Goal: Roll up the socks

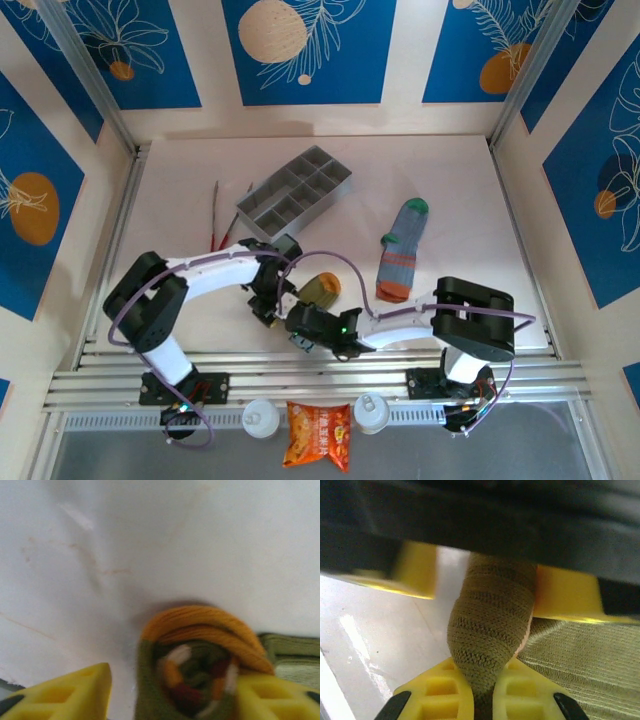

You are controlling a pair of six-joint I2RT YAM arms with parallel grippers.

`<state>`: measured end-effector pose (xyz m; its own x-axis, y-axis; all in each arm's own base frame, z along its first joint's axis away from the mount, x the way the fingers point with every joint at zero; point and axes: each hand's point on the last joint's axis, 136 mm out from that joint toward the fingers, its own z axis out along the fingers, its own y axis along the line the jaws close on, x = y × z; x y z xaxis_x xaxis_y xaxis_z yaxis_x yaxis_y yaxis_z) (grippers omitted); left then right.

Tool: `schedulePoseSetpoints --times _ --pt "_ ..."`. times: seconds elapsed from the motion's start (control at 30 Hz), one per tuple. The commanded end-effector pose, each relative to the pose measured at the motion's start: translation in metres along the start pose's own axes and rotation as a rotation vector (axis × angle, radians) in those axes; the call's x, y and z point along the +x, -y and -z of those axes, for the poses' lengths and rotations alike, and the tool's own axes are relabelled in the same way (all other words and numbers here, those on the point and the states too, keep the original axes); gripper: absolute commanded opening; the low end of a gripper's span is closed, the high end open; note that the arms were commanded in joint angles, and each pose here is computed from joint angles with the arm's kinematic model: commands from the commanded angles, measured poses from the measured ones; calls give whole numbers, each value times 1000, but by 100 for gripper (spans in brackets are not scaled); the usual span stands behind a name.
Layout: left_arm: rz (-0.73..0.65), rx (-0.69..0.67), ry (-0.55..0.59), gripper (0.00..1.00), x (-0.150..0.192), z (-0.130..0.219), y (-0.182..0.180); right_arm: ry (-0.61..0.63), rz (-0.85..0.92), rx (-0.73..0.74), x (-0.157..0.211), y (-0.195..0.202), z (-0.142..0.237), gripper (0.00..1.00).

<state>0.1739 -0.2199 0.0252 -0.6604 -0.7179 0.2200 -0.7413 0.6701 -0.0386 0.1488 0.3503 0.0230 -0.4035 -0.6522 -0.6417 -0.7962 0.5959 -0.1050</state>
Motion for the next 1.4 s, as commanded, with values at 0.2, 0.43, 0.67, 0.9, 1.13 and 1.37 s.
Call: schedulePoseSetpoints --times 0.2,0.43,0.67,0.9,1.13,1.37 --pt "17 215 14 88 -14 23 21 -439 -181 -43 155 7 -8 0" --pt "-67 400 45 93 -29 44 44 -462 -313 -88 179 6 -6 0" --pt "-234 429 65 73 -25 52 37 -528 -433 -135 202 1 -7 0" --pt "-356 380 111 60 -28 47 10 -578 -533 -142 220 1 -9 0" --pt "-382 402 108 57 -30 28 7 -592 -541 -155 219 1 -12 0" --pt "-438 377 66 53 -24 7 15 -622 -589 -169 222 3 -14 0"
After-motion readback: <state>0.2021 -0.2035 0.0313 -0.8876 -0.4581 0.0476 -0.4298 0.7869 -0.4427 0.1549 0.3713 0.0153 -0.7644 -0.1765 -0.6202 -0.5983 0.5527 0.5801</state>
